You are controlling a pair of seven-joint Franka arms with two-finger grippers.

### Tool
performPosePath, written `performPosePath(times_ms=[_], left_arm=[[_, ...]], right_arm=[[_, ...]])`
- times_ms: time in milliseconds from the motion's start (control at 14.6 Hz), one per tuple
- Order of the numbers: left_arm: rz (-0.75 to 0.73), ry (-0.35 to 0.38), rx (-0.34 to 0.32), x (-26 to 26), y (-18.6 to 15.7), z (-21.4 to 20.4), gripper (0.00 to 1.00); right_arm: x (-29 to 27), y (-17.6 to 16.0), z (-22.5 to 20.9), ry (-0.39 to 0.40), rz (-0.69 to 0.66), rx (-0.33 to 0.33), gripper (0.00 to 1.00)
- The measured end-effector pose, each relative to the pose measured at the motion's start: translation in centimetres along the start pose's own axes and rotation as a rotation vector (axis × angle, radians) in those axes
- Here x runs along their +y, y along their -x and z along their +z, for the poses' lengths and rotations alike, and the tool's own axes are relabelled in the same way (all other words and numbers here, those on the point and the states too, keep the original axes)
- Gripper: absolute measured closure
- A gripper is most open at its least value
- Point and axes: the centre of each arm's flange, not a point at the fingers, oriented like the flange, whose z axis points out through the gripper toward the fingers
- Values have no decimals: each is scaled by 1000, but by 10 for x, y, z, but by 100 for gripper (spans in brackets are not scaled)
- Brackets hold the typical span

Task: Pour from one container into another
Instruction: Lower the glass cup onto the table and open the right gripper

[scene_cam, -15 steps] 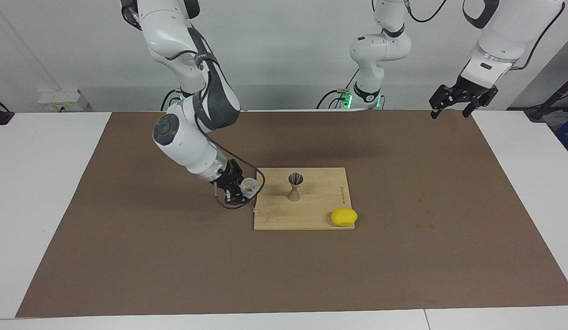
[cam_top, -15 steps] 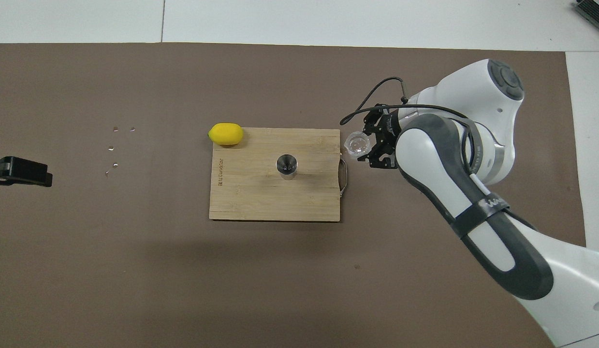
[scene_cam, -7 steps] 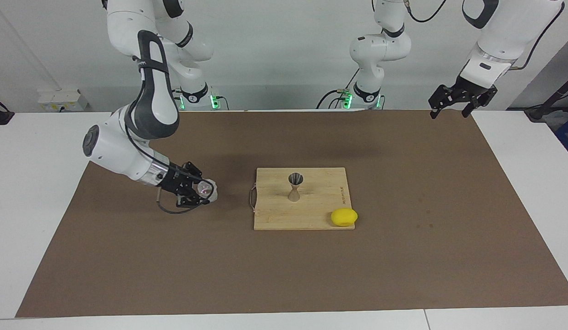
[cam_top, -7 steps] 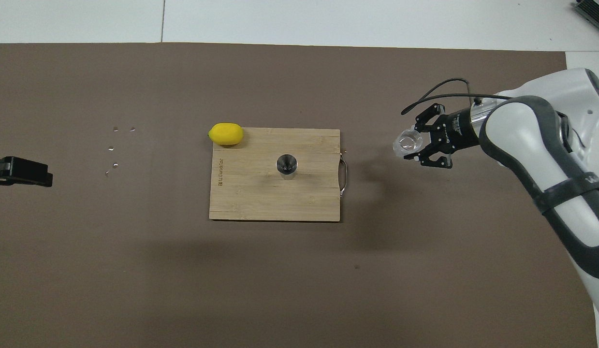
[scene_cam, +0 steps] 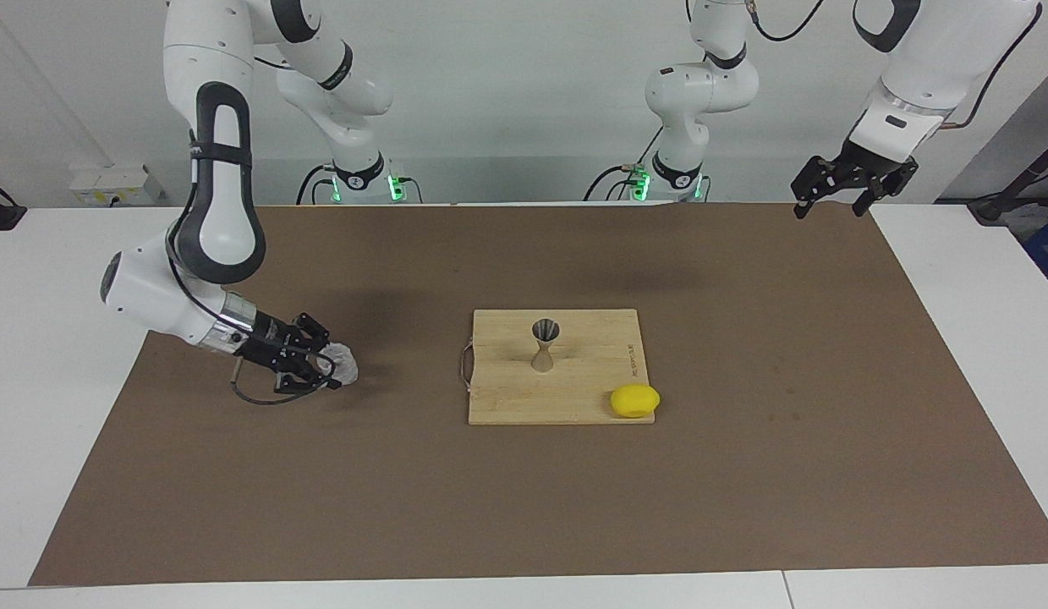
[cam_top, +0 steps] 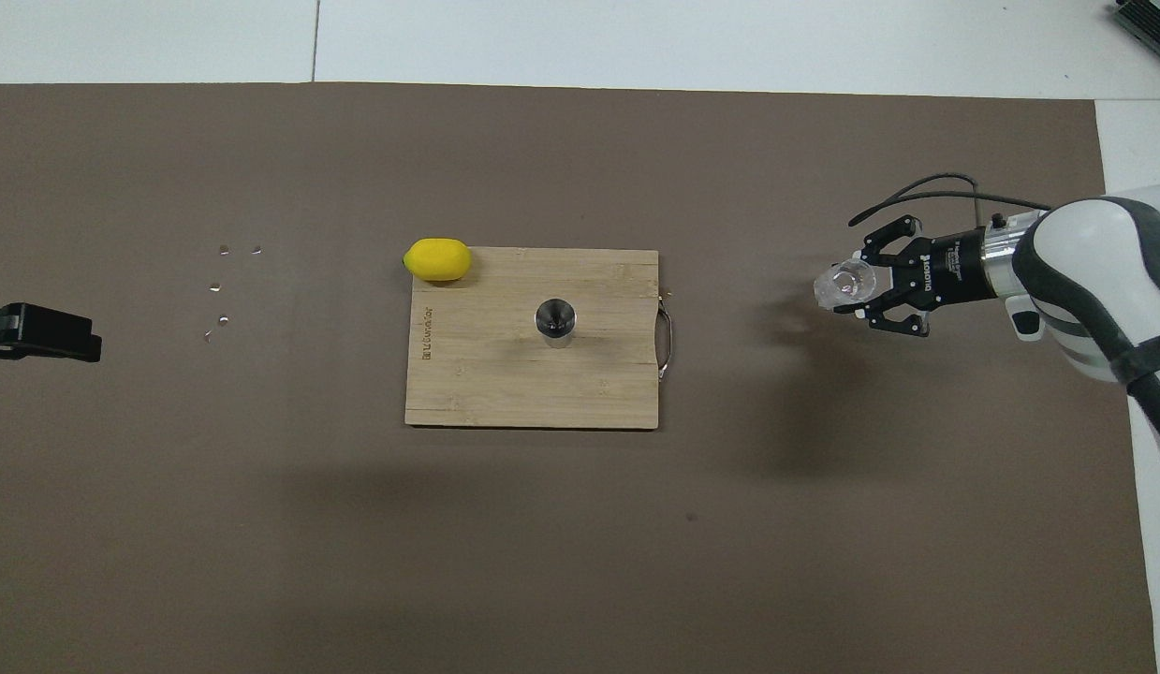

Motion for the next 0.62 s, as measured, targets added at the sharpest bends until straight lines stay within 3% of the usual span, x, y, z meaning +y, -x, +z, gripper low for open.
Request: performPosePath(times_ms=[274,616], left_arm=[[0,0,4,0,1,-2,0],[-1,0,4,0,1,-2,0]], right_arm=[[-4,-31,16,-45,10,-4,49],[-12,-25,34,-88,-1,28,49]])
